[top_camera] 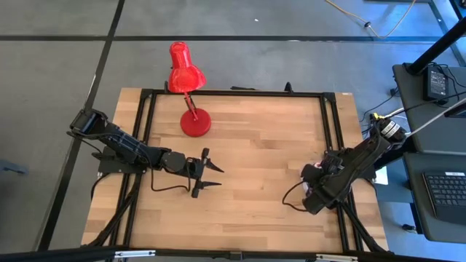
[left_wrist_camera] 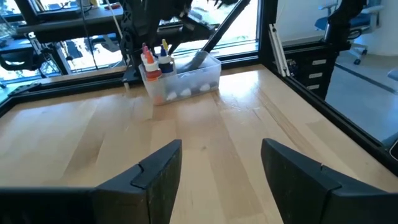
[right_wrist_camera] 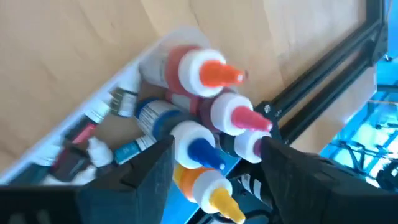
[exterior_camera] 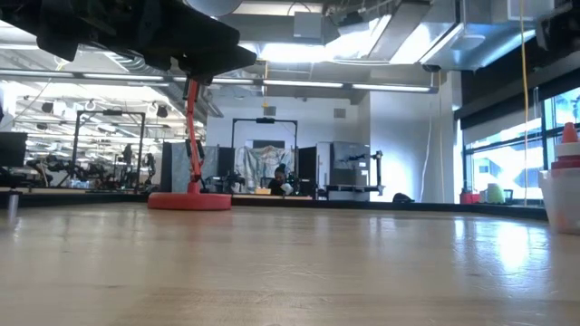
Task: Pick & Place food coloring
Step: Return to Home Position
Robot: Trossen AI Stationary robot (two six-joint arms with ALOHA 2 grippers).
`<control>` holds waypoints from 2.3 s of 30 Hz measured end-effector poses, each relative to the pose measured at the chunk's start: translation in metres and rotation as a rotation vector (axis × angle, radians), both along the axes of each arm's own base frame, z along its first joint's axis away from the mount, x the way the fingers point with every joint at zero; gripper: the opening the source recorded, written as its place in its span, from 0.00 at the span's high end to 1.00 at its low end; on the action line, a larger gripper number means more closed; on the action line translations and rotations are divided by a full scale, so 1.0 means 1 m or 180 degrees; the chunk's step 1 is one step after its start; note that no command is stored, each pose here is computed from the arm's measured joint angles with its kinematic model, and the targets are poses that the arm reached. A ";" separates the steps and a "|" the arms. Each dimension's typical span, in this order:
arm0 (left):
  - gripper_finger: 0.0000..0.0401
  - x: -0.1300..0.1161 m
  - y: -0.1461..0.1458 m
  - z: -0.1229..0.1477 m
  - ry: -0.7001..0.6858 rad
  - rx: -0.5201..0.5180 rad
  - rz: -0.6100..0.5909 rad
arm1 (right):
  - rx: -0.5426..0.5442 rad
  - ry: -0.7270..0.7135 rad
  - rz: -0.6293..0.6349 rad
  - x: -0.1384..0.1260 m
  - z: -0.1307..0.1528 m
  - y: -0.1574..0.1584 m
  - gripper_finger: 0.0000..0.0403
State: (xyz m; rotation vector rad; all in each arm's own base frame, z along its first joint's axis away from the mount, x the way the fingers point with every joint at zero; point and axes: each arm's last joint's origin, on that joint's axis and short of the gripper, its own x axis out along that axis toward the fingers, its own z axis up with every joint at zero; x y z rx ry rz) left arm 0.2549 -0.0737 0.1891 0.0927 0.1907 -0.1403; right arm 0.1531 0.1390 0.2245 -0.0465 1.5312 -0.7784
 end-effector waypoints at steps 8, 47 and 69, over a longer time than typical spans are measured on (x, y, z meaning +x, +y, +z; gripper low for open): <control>0.46 0.000 0.000 0.000 -0.0009 -0.0018 0.0009 | 0.0091 -0.0495 0.0948 0.020 0.034 0.015 0.40; 0.46 -0.119 0.061 -0.008 -0.0925 -0.0701 0.0534 | 0.0614 -0.4190 0.2324 -0.073 0.068 -0.115 0.40; 0.46 -0.140 0.111 -0.005 -0.1104 -0.0848 0.0636 | 0.0594 -0.4869 0.2250 -0.118 0.048 -0.136 0.40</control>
